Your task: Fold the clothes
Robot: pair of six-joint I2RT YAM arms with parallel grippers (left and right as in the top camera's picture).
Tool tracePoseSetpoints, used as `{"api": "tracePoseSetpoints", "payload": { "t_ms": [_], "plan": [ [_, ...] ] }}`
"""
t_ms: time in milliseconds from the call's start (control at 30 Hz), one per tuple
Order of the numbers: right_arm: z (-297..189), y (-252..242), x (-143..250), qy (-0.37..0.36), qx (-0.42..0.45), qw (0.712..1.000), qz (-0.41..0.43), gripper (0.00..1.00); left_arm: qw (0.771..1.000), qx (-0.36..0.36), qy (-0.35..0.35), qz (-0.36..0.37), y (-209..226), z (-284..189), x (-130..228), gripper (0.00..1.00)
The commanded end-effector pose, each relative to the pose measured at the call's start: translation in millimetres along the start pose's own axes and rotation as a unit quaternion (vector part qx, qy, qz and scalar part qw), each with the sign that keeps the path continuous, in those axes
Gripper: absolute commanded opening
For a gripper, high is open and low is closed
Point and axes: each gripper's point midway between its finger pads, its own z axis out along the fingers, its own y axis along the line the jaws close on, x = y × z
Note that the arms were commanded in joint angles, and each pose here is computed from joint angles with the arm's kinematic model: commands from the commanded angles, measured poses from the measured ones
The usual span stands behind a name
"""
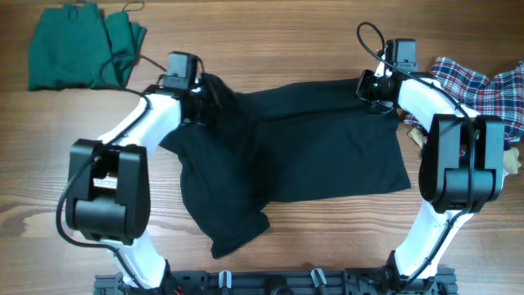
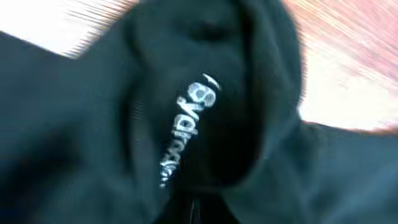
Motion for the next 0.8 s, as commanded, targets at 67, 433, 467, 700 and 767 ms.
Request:
{"api": "tracePoseSetpoints", "payload": {
  "t_ms": [67, 433, 467, 700, 767],
  "plan": [
    [3.6, -53.9, 12.2, 0.014, 0.113, 0.993, 0.003, 0.09, 1.000, -0.018, -0.007, -0.017, 19.6, 0.6, -11.2, 0.06],
    [6.3, -40.1, 8.3, 0.011, 0.068, 0.998, -0.004, 0.19, 0.997, 0.065, -0.008, 0.029, -31.1, -23.6, -5.8, 0.07],
    [6.6, -37.9, 7.7, 0.011, 0.062, 0.998, -0.004, 0.19, 0.996, 0.073, -0.017, 0.045, -40.3, -31.7, -6.7, 0.06],
    [7.4, -31.2, 6.0, 0.008, 0.043, 0.999, -0.002, 0.18, 0.992, 0.104, -0.024, 0.073, -78.7, -35.2, 6.4, 0.09],
    [7.6, -28.2, 6.8, 0.011, 0.035, 0.999, -0.002, 0.18, 0.993, 0.097, -0.012, 0.070, -74.1, -21.4, 10.6, 0.09]
  ]
}}
